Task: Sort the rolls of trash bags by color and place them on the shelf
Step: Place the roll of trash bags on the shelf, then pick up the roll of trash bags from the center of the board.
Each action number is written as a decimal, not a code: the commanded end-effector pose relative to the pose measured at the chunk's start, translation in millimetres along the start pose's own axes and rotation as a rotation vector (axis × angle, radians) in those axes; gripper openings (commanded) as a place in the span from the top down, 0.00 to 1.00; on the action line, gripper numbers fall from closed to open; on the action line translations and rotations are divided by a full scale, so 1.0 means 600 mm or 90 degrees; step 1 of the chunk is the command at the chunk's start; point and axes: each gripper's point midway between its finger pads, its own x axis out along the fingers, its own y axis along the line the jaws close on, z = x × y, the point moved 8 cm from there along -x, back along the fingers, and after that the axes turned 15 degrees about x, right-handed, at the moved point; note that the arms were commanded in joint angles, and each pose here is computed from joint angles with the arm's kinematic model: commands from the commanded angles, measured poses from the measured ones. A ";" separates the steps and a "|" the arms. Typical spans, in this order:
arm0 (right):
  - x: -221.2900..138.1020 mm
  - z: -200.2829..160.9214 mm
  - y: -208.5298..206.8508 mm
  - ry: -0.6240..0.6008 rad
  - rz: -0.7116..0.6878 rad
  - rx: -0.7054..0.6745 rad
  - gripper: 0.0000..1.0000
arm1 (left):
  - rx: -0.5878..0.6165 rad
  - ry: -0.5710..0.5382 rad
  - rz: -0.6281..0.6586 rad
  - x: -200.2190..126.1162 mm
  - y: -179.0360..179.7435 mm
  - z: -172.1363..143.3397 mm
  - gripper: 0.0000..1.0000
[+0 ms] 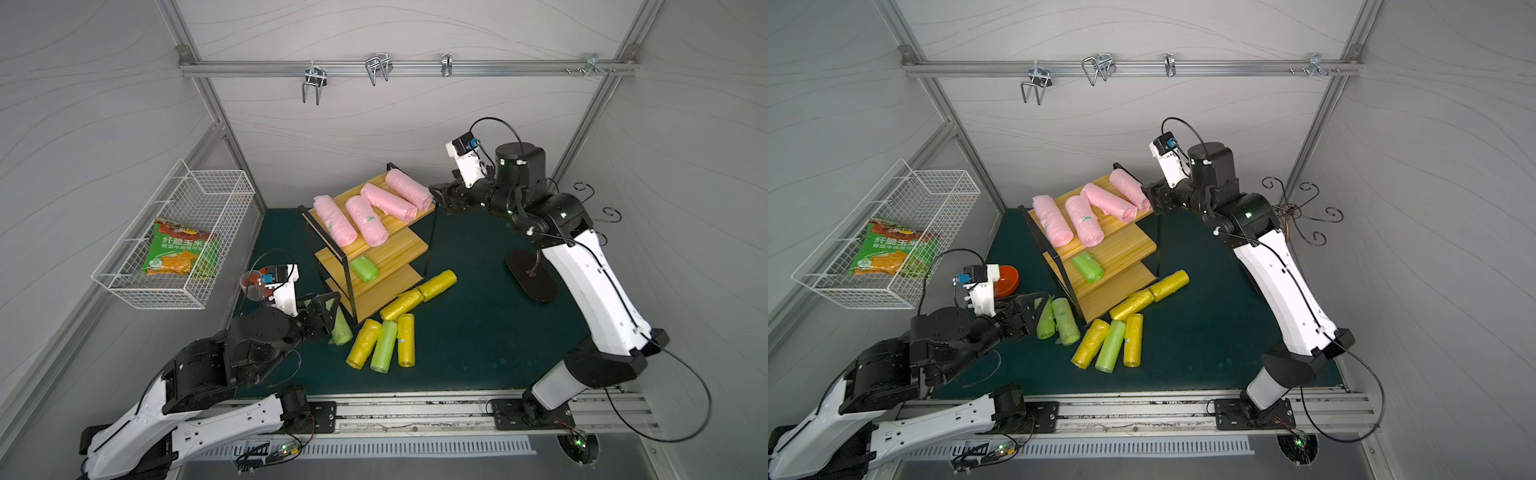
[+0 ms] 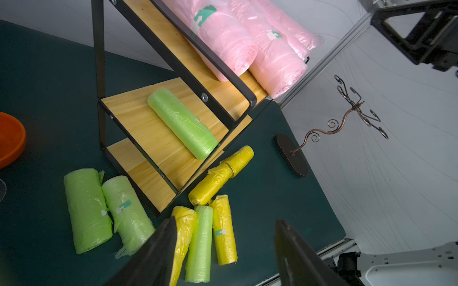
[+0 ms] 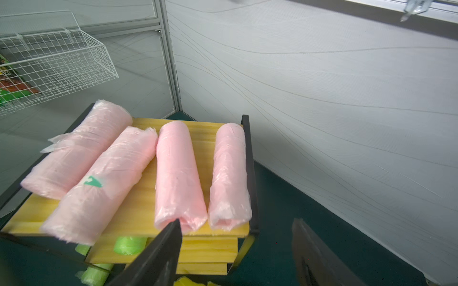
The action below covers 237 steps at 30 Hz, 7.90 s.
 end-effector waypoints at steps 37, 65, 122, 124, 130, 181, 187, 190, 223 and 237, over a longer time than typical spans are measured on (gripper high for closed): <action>-0.011 -0.557 0.208 0.545 0.009 0.565 0.29 | 0.006 0.019 -0.051 0.013 -0.009 -0.027 0.32; 0.128 -0.709 0.285 0.667 -0.223 0.453 0.35 | -0.025 0.006 -0.023 -0.009 0.025 -0.042 0.32; -0.168 -0.304 0.260 0.443 0.601 0.311 1.00 | -0.129 -0.053 -0.503 0.042 -0.167 0.015 0.09; -0.159 -0.305 0.260 0.445 0.591 0.320 1.00 | -0.131 -0.053 -0.507 0.042 -0.167 0.015 0.18; -0.141 -0.293 0.249 0.440 0.581 0.349 1.00 | -0.137 -0.044 -0.507 0.040 -0.164 0.009 0.67; -0.111 -0.313 0.224 0.226 0.512 0.405 0.19 | -0.367 -0.215 -0.429 0.055 -0.109 0.011 1.00; -0.109 -0.305 0.231 0.224 0.535 0.409 0.19 | -0.368 -0.215 -0.425 0.054 -0.107 0.010 1.00; -0.112 -0.300 0.229 0.209 0.539 0.412 0.20 | -0.368 -0.214 -0.425 0.054 -0.107 0.009 1.00; -0.102 -0.304 0.248 0.244 0.554 0.426 0.32 | -0.364 -0.217 -0.411 0.051 -0.100 0.008 1.00; -0.111 -0.298 0.234 0.224 0.510 0.406 1.00 | -0.352 -0.203 -0.405 0.051 -0.105 0.013 0.69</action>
